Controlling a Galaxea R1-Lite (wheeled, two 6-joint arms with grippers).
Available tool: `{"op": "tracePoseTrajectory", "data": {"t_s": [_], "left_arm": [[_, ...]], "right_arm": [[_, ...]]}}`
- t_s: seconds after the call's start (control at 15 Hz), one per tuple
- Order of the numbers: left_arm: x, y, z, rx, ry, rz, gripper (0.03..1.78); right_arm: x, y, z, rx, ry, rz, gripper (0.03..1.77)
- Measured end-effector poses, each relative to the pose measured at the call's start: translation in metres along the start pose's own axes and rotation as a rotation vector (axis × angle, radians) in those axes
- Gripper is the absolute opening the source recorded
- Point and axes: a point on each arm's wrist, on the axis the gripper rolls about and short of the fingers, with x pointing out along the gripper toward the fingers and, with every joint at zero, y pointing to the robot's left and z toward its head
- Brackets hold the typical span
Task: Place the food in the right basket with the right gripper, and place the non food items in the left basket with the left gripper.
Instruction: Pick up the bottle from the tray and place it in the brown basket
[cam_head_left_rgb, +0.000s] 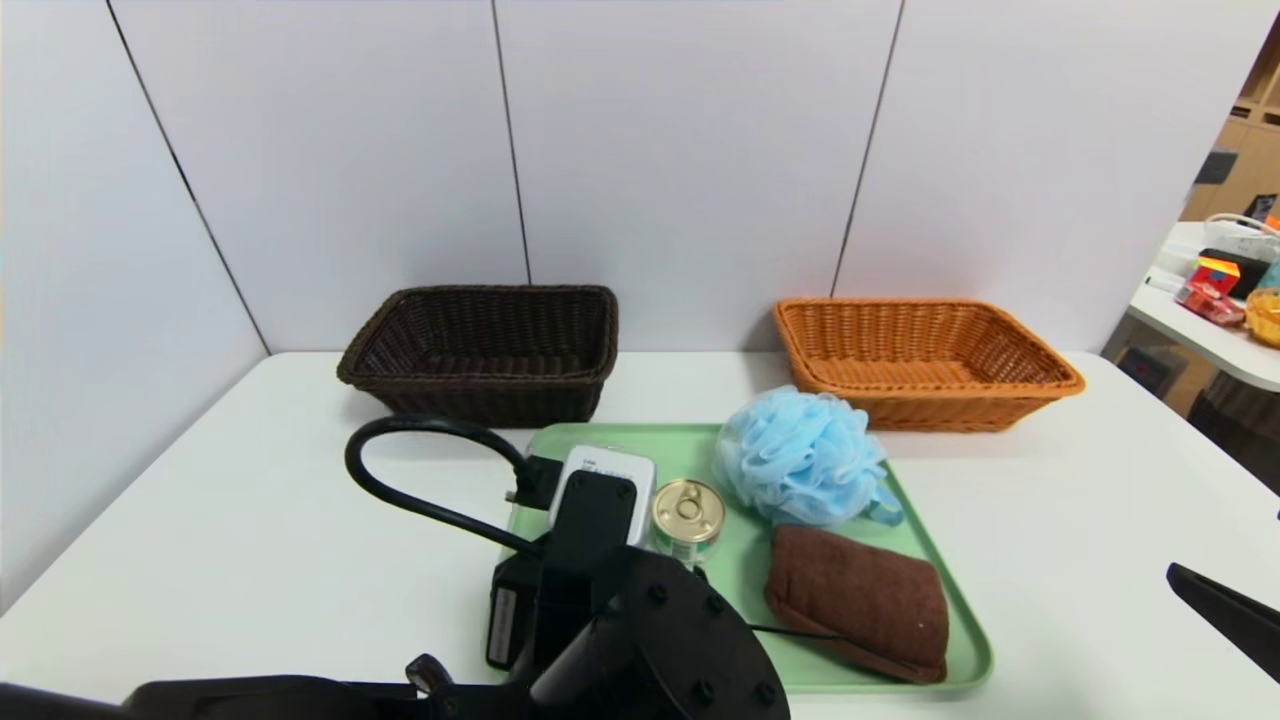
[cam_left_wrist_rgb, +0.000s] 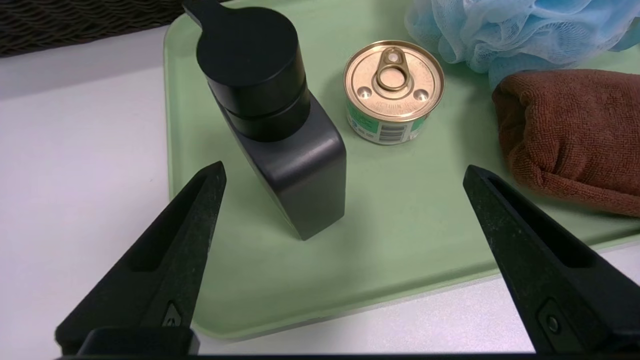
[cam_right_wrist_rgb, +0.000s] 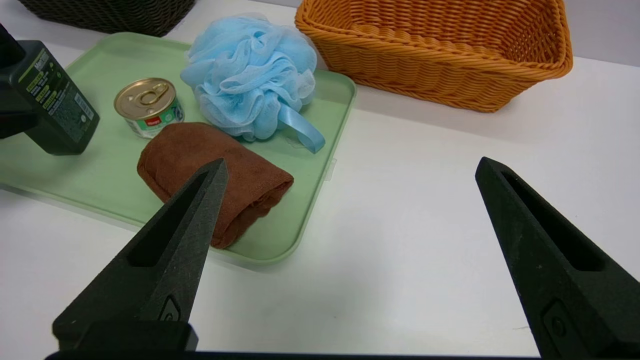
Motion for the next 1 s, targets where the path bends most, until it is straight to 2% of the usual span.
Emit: {"op": "tracePoseTrajectory", "data": {"t_s": [1.0], "left_arm": [[0.039,-0.003,-0.010,-0.077,0.019,0.087,1.69]], "right_arm": [[0.000,0.000,0.000,-0.004,-0.005,0.003,1.71]]}}
